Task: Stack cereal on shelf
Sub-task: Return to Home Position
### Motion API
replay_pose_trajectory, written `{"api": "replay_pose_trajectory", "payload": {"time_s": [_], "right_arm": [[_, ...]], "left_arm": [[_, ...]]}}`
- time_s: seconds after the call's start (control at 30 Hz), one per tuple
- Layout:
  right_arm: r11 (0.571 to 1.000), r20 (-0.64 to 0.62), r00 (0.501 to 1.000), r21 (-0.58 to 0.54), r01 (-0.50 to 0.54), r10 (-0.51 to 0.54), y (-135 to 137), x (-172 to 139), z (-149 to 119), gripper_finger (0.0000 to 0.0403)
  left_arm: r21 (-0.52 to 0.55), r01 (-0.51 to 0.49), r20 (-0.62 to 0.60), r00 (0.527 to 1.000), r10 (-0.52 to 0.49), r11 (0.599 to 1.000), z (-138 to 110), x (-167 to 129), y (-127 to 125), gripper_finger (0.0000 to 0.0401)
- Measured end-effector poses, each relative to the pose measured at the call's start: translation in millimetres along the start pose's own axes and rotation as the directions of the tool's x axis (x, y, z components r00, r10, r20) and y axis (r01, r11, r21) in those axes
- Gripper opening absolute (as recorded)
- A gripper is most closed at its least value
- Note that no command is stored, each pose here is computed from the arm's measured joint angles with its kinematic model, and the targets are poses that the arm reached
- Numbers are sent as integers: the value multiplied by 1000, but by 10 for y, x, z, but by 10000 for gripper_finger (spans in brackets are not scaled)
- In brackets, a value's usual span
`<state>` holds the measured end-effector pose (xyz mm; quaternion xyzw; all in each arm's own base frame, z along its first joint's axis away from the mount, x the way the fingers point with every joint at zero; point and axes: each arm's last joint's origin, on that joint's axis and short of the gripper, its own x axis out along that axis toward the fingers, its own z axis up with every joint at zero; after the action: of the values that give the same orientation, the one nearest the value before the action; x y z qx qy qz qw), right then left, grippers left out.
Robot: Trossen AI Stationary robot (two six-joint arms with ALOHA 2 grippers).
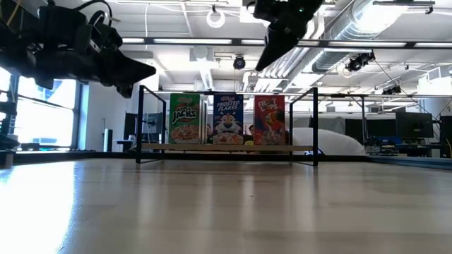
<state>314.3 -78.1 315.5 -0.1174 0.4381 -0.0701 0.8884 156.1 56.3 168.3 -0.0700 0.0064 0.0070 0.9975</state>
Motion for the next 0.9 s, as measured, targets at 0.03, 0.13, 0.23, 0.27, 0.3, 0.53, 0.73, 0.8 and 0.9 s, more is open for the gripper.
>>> {"api": "replay_pose_trajectory", "payload": {"time_s": [0.03, 0.13, 0.23, 0.27, 0.3, 0.53, 0.73, 0.8, 0.9], "right_arm": [[1000, 34, 999, 1, 1, -1, 68, 12, -46, 45], [1000, 173, 985, 10, 5, -6, 253, 16, -172, 10], [1000, 302, 953, 13, 27, -29, 416, -7, -321, 24], [999, 338, 940, 14, 39, -42, 461, -21, -382, 26], [999, 375, 926, 16, 47, -49, 499, -39, -442, 26], [1000, 588, 809, 22, -22, 5, 659, -210, -923, 8], [996, 647, 762, 73, -45, -13, 725, -340, -1303, 1], [996, 667, 744, 82, -46, -20, 742, -383, -1401, 1], [995, 691, 722, 90, -43, -31, 771, -424, -1553, 0]], "left_arm": [[12, -2, -3, 1000, 2, 1000, 4, -10, -2, 3], [37, -8, -2, 1000, 8, 999, 24, -40, -10, 1], [60, -10, -4, 1000, 10, 998, 39, -69, -24, 0], [68, -14, -8, 1000, 14, 998, 41, -80, -28, 0], [76, -20, -18, 1000, 21, 997, 38, -91, -31, 0], [104, -59, -12, 998, 61, 993, 79, -180, -64, 0], [143, -60, 46, 998, 54, 988, 160, -253, -105, 0], [144, -59, 39, 998, 54, 988, 158, -271, -113, 0], [155, -61, 18, 998, 58, 986, 142, -295, -120, 0]]}}
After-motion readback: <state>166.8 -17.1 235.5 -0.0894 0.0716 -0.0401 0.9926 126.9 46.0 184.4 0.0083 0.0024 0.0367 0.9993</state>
